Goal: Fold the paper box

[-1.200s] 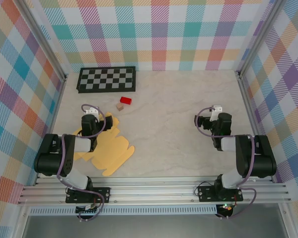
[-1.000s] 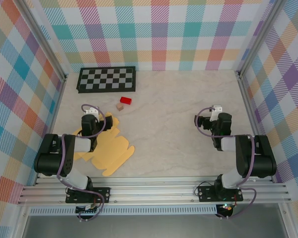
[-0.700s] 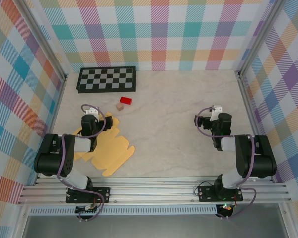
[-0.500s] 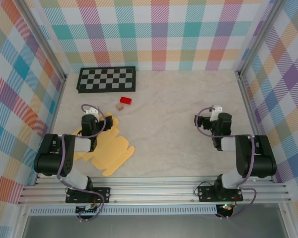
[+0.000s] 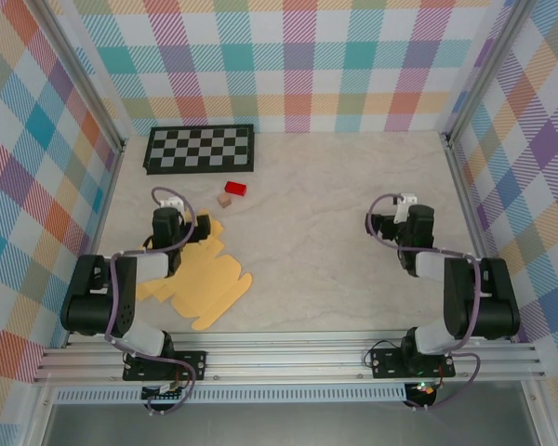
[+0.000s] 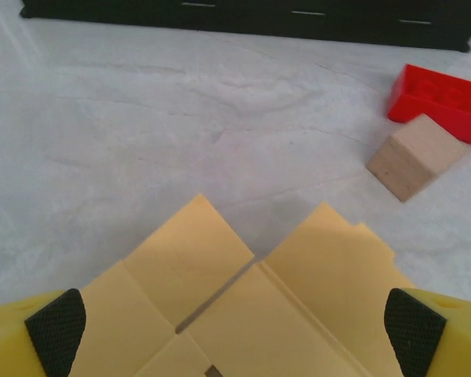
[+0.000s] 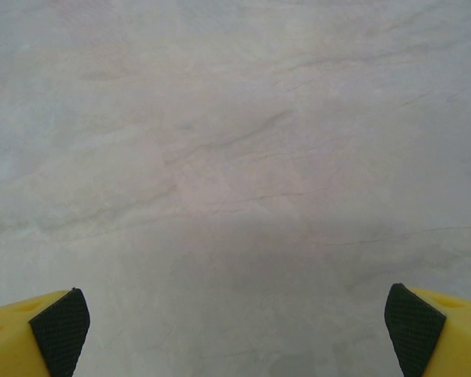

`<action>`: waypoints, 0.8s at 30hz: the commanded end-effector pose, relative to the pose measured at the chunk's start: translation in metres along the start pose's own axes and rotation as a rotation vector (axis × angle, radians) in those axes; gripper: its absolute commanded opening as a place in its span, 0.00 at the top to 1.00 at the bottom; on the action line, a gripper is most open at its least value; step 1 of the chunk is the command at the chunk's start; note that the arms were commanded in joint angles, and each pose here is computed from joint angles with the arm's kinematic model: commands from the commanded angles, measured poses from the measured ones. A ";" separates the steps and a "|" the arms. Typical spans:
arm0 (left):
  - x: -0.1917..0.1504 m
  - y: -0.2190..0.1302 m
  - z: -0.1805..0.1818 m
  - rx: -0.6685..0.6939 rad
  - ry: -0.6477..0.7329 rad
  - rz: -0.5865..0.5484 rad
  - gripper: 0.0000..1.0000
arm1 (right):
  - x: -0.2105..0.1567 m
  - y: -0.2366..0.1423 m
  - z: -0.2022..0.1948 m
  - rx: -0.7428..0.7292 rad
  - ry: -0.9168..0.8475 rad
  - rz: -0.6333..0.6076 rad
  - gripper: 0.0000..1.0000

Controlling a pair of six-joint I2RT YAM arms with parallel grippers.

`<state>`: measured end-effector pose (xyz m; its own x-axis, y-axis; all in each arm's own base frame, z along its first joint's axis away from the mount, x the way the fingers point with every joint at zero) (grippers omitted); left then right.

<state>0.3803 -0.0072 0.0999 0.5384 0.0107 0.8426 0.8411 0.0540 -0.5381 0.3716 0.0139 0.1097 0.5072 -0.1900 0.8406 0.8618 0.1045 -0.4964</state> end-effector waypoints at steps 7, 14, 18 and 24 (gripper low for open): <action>0.052 -0.101 0.023 0.131 -0.428 0.057 0.00 | 0.073 -0.053 0.034 -0.110 0.161 0.159 0.00; -0.018 -0.147 -0.010 0.080 -0.396 0.433 0.00 | 0.055 -0.076 0.116 0.057 0.036 0.284 0.00; -0.068 -0.146 -0.052 -0.037 -0.417 0.592 0.00 | 0.034 -0.089 0.162 0.193 -0.013 0.360 0.00; -0.091 -0.122 -0.081 -0.076 -0.422 0.592 0.00 | 0.014 -0.098 0.186 0.255 -0.023 0.403 0.00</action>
<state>0.2231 -0.0883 0.0911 0.8804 0.3349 0.3357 0.3937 -0.1218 -0.9111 0.3009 0.1773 0.2083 0.7815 -0.0424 0.6225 0.5882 0.3826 -0.7125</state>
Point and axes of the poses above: each hand's point on the last joint's axis, 136 mm out from that joint toward the fingers, its own y axis out along the fingers, its own z axis along the line the jaws close on, x = y × z, the point moved 3 cm from there along -y, back along the fingers, and after that the axes turned 6 degrees about y, right-handed, at the moved point
